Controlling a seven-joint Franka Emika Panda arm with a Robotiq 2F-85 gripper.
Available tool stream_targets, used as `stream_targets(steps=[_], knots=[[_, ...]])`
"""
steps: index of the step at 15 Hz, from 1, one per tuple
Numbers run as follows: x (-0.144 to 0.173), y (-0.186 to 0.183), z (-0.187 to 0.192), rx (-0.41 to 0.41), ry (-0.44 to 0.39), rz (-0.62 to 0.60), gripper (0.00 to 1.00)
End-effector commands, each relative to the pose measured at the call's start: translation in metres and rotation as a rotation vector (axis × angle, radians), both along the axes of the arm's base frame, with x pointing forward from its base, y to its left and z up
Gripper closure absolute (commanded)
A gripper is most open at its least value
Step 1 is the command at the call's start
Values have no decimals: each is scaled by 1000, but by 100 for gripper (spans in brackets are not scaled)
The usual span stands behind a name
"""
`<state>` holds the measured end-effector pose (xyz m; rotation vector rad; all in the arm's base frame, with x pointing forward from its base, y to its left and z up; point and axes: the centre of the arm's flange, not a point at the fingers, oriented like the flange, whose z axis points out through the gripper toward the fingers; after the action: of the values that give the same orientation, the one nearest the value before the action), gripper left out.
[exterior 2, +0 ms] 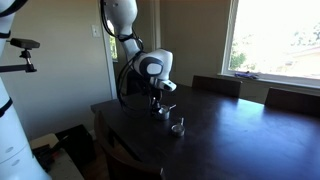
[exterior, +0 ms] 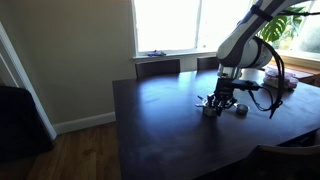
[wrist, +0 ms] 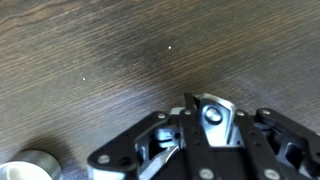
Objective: Separate the measuring cups from each other
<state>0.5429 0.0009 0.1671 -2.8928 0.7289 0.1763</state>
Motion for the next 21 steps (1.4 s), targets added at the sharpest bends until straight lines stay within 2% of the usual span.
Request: stream_targets(steps=[1, 13, 21], knots=[[-19, 5, 26, -22, -46, 30, 93], [-38, 5, 86, -32, -143, 135, 93], [-45, -39, 121, -55, -157, 95, 93]])
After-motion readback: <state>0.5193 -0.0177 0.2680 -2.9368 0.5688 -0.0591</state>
